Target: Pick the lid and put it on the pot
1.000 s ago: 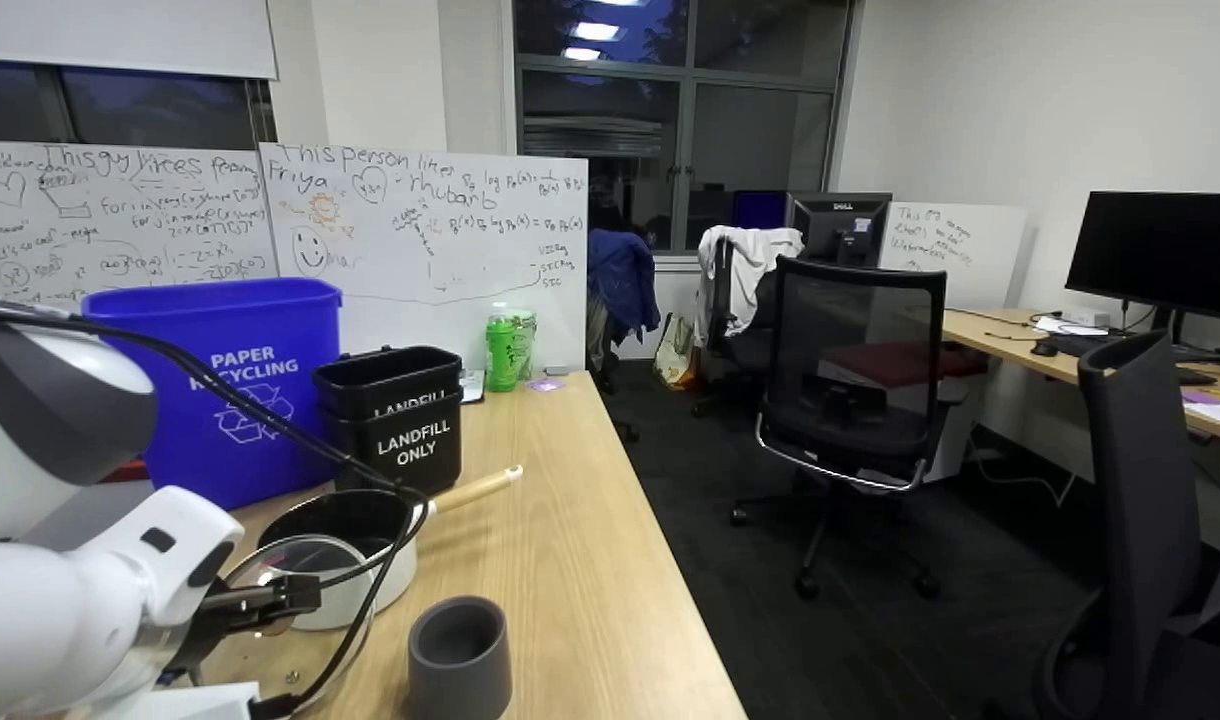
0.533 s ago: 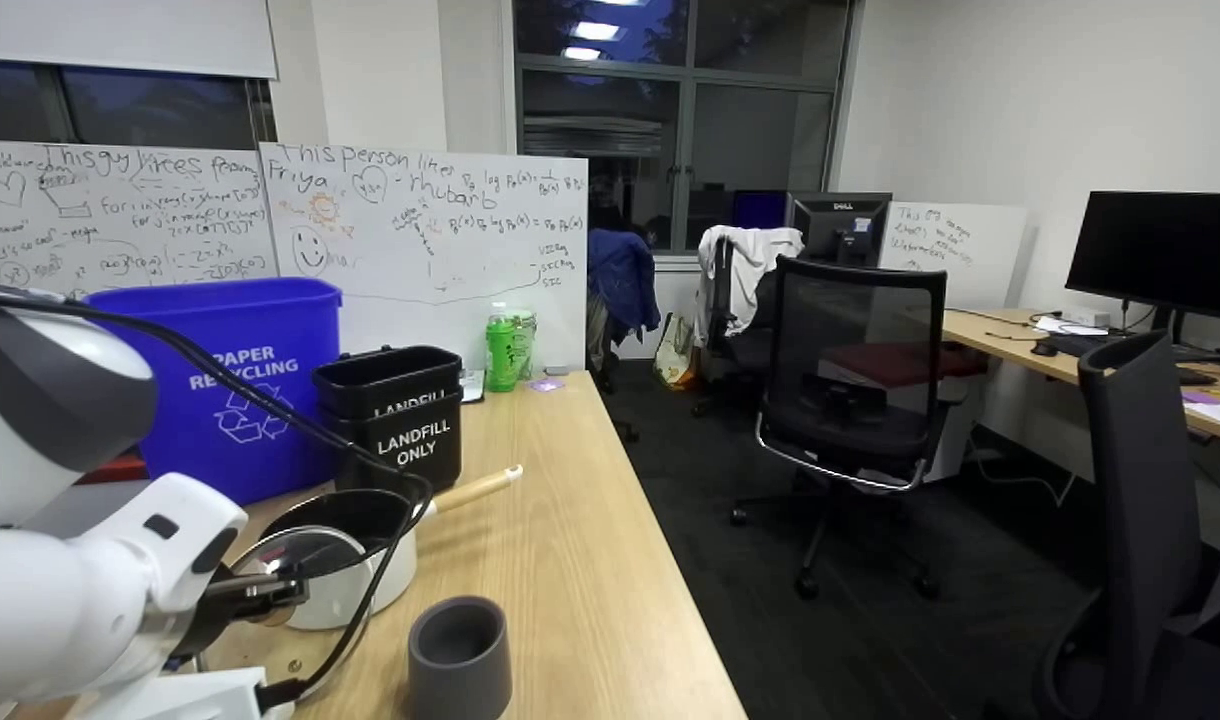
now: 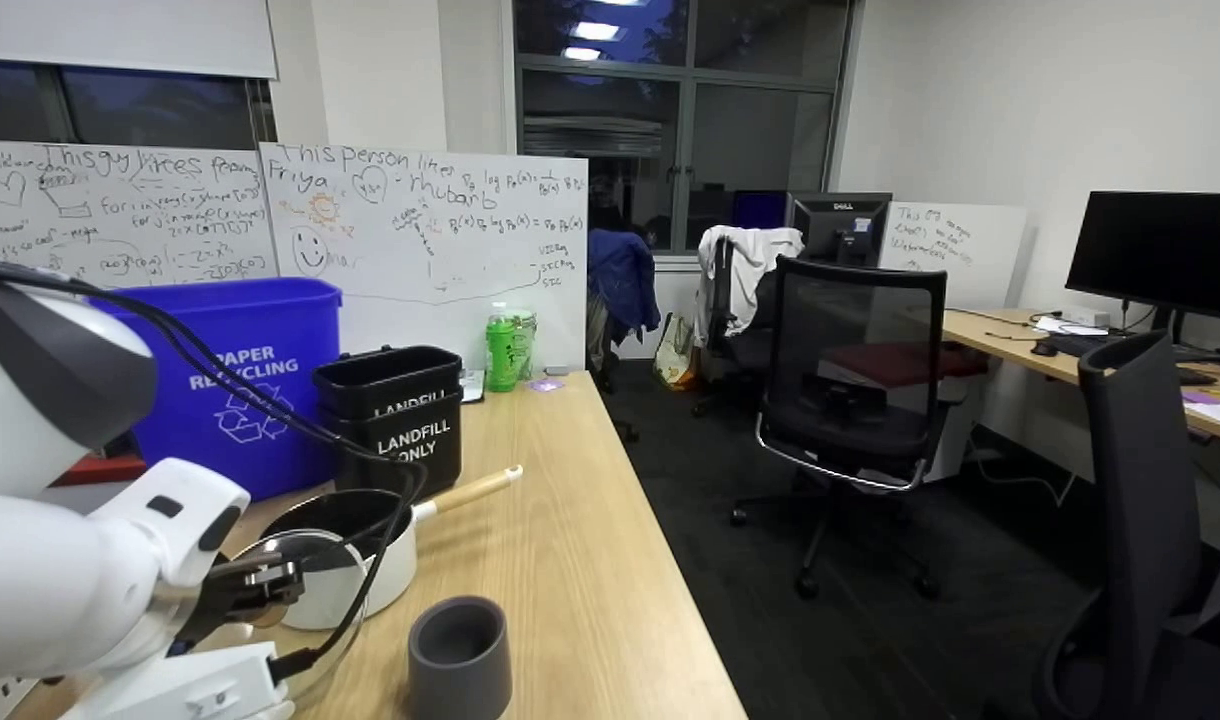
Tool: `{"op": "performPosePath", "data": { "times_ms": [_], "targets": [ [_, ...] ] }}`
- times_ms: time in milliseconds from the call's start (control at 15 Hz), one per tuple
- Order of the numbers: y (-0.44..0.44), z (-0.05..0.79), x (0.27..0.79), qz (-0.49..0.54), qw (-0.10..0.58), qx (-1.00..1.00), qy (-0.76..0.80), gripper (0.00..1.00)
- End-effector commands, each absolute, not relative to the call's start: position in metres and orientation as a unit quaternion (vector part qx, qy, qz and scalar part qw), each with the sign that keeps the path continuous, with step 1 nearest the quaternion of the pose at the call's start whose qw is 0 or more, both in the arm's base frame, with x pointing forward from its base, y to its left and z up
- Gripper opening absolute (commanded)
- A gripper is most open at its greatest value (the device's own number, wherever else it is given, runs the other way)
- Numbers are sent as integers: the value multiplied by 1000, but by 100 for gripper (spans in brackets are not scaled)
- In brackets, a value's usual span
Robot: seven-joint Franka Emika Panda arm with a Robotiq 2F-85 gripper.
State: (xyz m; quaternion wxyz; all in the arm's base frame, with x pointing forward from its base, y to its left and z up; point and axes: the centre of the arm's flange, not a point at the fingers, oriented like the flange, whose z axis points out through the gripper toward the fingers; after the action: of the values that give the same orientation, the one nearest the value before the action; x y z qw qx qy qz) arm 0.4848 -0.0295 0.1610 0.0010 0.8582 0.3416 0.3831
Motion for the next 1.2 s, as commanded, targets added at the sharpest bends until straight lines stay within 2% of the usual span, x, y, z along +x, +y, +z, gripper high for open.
{"op": "performPosePath", "data": {
  "times_ms": [0, 467, 1000, 1067, 1133],
  "targets": [
    [-23, 187, 490, 374, -5, 853, 363, 16],
    [7, 197, 510, 385, -30, 842, 376, 16],
    [19, 197, 536, 382, 8, 840, 385, 16],
    [17, 197, 527, 385, -9, 837, 388, 41],
    [17, 197, 529, 384, -5, 837, 389, 41]
  ]
}}
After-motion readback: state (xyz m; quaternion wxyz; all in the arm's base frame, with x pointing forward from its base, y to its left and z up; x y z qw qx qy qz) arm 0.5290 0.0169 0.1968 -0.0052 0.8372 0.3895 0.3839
